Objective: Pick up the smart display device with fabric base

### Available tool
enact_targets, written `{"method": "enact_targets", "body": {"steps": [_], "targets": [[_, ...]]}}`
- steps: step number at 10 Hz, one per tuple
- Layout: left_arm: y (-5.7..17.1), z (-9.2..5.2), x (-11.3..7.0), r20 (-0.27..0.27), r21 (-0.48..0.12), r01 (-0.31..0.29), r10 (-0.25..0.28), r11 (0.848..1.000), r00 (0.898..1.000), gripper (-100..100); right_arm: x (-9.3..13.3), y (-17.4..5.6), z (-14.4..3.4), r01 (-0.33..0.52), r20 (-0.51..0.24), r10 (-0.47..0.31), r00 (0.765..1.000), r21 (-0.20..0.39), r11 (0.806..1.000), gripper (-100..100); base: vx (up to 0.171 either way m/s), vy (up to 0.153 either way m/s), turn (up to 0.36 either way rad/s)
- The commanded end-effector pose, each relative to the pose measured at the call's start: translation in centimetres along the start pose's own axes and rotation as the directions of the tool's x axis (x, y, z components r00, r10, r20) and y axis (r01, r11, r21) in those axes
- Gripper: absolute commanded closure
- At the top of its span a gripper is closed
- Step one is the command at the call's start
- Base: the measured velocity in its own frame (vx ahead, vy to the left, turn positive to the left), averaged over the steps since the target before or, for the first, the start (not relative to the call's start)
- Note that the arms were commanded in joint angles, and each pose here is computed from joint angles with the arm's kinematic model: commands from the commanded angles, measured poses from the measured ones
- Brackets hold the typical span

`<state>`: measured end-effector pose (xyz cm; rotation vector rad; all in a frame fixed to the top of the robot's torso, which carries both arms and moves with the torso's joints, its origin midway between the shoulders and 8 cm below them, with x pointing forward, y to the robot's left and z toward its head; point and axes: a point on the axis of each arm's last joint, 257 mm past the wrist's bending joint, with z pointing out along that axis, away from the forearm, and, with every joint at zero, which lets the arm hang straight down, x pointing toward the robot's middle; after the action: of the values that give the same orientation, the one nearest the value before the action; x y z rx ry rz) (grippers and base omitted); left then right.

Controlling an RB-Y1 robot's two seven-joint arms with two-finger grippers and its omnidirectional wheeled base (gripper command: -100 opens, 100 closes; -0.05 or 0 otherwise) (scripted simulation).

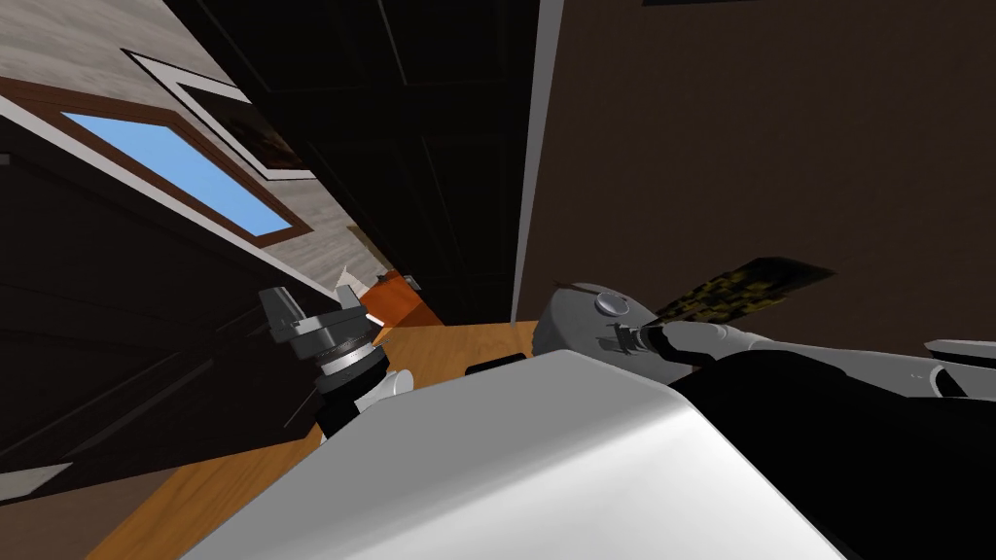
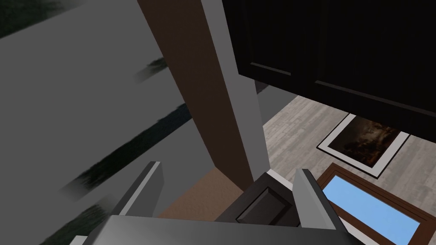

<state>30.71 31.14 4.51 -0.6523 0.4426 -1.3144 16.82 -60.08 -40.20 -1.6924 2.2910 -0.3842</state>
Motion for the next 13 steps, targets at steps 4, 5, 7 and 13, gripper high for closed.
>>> {"method": "enact_targets", "body": {"steps": [4,5,7,13], "targets": [[0.0,0.0,0.0,0.0,0.0,0.0,0.0,1.0,1.0,0,-1.4,2.1,0.2,-0.018,-0.008,0.018,1.0,0.003,1.0,-100,0.008,-0.047,0.045],[0.0,0.0,0.0,0.0,0.0,0.0,0.0,1.0,1.0,0,-1.3,1.9,0.2,-0.018,-0.014,0.018,1.0,0.011,1.0,-100,0.012,-0.048,0.026],[0.0,0.0,0.0,0.0,0.0,0.0,0.0,1.0,1.0,0,-1.9,2.8,0.2,-0.027,-0.016,0.028,0.999,0.011,1.0,-100,0.014,-0.053,0.046],[0.0,0.0,0.0,0.0,0.0,0.0,0.0,1.0,1.0,0,-4.5,6.9,-0.4,-0.079,-0.016,0.079,0.997,-0.002,0.997,-100,0.009,-0.061,0.053]]}}
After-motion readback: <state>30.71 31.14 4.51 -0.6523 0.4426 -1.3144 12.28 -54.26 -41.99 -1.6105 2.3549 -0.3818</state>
